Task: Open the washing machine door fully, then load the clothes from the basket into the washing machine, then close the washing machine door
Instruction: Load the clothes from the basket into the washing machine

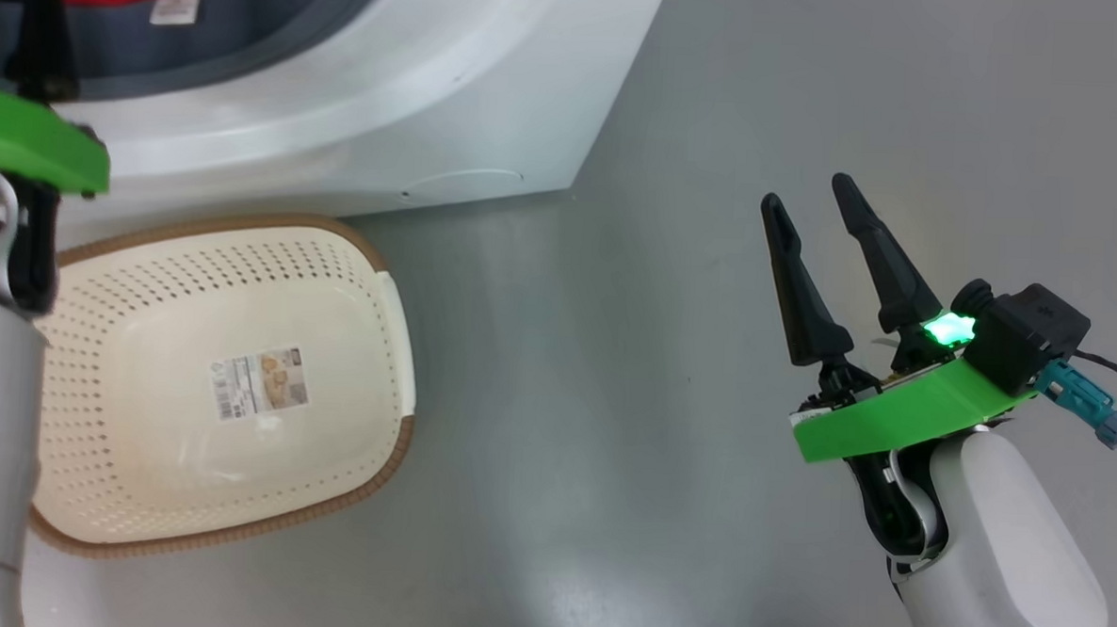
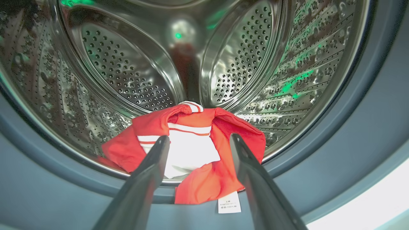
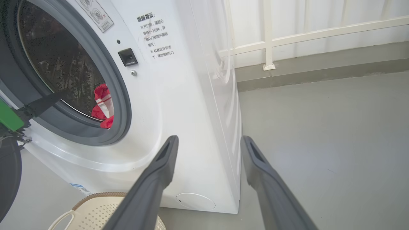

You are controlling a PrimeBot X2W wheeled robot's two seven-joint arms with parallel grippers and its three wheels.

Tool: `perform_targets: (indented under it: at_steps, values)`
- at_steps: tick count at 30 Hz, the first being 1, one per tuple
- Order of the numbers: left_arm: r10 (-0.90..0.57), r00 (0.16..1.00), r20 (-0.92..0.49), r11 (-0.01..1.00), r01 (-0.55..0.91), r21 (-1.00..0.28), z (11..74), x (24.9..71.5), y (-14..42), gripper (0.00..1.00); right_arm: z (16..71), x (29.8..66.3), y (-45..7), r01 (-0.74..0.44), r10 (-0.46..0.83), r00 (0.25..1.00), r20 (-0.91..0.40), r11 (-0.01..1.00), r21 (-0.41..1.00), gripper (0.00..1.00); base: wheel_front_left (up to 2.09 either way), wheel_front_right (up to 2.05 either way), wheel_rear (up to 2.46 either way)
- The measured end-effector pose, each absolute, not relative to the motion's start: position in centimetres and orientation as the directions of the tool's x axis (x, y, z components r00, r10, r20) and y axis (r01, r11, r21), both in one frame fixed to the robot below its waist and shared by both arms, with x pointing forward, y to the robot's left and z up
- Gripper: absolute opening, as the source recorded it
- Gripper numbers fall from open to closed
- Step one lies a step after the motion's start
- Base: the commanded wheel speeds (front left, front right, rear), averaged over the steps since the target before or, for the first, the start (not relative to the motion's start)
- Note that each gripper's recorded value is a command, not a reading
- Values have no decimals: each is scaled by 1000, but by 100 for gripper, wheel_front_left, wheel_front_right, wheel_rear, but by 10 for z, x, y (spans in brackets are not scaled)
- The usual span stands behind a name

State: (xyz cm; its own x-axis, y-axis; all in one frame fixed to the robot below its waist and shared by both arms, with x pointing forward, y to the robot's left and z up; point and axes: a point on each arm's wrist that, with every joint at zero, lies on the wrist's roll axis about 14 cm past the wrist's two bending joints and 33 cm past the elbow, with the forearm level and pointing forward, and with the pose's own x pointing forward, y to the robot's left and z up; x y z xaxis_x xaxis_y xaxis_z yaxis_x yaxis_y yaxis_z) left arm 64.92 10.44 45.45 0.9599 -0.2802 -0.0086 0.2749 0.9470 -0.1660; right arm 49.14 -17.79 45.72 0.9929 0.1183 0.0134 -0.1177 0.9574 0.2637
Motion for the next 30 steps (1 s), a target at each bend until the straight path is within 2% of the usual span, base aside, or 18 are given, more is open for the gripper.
perform_targets:
  at_steps: [30]
  values:
    - [-117, 991, 69, 968, 130, -217, 492, 497, 169, 100, 509, 461, -160, -214, 193, 976, 103, 943, 256, 100, 0, 0, 0]
